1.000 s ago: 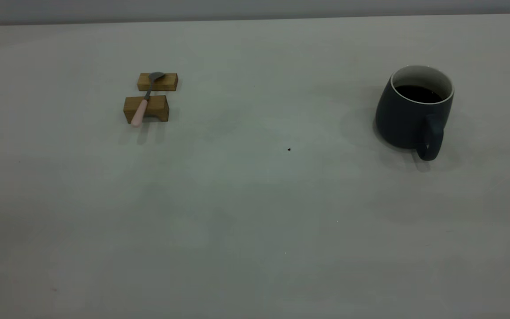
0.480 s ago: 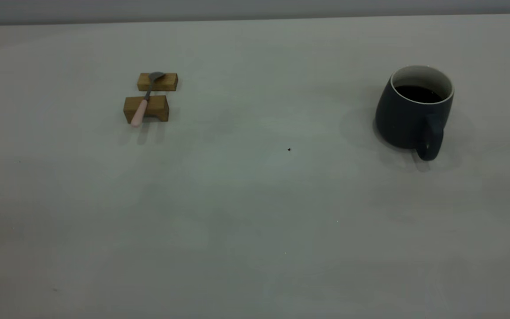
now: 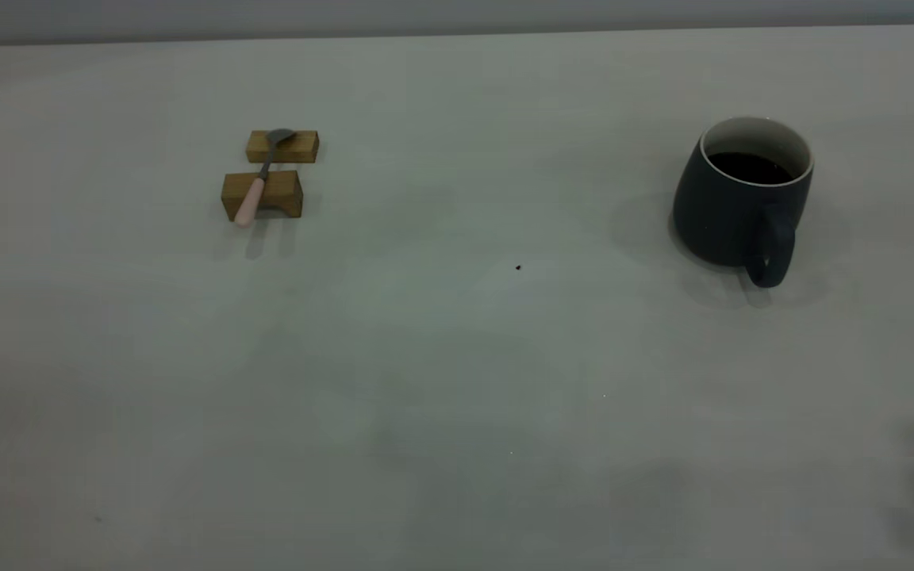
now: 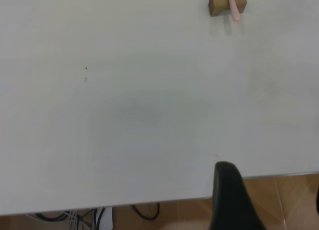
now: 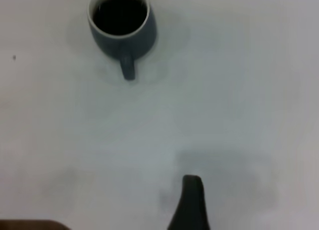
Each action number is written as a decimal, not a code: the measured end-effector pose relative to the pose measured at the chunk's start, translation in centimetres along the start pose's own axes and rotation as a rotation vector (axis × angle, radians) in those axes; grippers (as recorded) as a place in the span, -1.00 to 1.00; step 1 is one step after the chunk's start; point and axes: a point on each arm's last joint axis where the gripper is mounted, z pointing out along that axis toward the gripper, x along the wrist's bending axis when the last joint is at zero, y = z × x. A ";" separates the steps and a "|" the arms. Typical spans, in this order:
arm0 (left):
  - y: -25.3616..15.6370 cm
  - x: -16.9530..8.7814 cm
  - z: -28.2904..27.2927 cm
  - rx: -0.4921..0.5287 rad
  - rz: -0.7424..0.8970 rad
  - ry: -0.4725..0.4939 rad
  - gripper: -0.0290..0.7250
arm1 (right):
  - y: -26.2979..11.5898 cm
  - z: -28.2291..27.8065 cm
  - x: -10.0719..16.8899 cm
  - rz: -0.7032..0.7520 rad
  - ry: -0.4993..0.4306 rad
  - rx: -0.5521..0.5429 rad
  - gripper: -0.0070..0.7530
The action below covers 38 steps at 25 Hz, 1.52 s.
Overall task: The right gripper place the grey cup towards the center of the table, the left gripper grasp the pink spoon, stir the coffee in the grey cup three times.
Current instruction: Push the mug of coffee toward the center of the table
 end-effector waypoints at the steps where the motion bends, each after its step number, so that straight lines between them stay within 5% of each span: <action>1: 0.0 0.0 0.0 0.000 0.000 0.000 0.35 | 0.8 1.1 0.1 0.006 0.006 0.039 0.93; 11: 0.0 0.0 0.0 0.000 0.000 0.000 0.35 | 6.4 11.5 2.4 -0.021 0.061 0.259 0.93; 20: 0.0 0.0 0.0 0.000 0.000 0.000 0.35 | 5.0 21.1 5.9 -0.107 0.086 0.391 0.92; 38: 0.0 0.0 0.0 0.000 0.000 0.000 0.35 | 4.2 28.1 6.8 -0.134 0.088 0.352 0.87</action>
